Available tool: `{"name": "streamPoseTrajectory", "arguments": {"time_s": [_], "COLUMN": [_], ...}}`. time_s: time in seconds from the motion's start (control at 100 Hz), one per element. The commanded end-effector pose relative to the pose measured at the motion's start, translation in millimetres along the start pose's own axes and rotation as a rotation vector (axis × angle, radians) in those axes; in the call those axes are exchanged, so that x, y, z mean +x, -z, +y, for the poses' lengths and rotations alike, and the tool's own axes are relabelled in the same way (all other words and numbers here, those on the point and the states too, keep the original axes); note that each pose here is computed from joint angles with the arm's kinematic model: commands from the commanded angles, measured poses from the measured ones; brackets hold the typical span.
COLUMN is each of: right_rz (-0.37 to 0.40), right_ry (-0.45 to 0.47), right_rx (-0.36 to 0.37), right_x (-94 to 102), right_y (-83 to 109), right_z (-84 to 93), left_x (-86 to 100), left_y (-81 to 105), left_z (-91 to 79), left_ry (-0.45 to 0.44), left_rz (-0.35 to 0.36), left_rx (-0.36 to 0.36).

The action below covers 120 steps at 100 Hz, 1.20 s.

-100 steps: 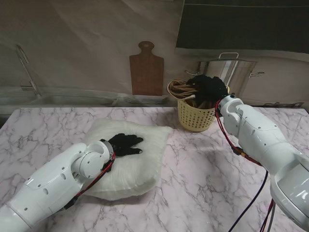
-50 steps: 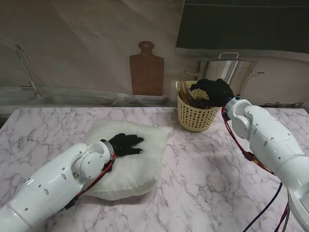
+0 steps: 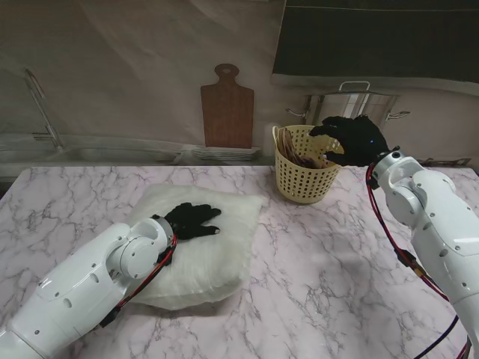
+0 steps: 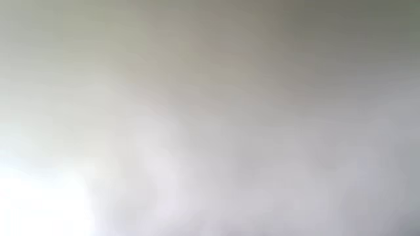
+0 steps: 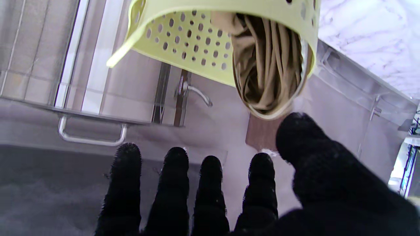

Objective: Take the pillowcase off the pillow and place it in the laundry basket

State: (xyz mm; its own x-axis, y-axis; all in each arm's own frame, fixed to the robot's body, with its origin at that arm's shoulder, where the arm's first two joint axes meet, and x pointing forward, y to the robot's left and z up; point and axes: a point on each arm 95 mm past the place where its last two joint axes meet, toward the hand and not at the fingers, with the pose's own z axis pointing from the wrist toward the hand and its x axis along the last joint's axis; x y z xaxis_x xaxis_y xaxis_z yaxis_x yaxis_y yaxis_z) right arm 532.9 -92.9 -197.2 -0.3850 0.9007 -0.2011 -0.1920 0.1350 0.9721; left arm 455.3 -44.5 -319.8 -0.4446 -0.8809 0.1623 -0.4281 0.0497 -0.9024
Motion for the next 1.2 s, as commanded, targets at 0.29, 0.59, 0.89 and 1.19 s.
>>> {"name": "streamPoseTrajectory", "arguments": {"time_s": [0.29, 0.59, 0.89, 1.19], "right_rz": [0.070, 0.084, 0.049, -0.040], "right_ry": [-0.020, -0.173, -0.370, -0.522], "right_rx": [-0.157, -0.239, -0.226, -0.138], "right_x": [33.7, 93.4, 144.5, 169.2], "right_y": [31.7, 61.4, 80.3, 89.3], "right_z": [60.9, 59.2, 13.5, -38.9], "left_x": [9.4, 14.6, 23.5, 23.9], "left_y": [38.4, 71.0, 67.7, 34.5], "left_z": [-32.0, -48.3, -39.1, -5.2], "left_ry": [0.002, 0.029, 0.203, 0.446], "left_rz": [0.024, 0.052, 0.151, 0.160], "left_rx": [0.231, 0.471, 0.635, 0.572]}}
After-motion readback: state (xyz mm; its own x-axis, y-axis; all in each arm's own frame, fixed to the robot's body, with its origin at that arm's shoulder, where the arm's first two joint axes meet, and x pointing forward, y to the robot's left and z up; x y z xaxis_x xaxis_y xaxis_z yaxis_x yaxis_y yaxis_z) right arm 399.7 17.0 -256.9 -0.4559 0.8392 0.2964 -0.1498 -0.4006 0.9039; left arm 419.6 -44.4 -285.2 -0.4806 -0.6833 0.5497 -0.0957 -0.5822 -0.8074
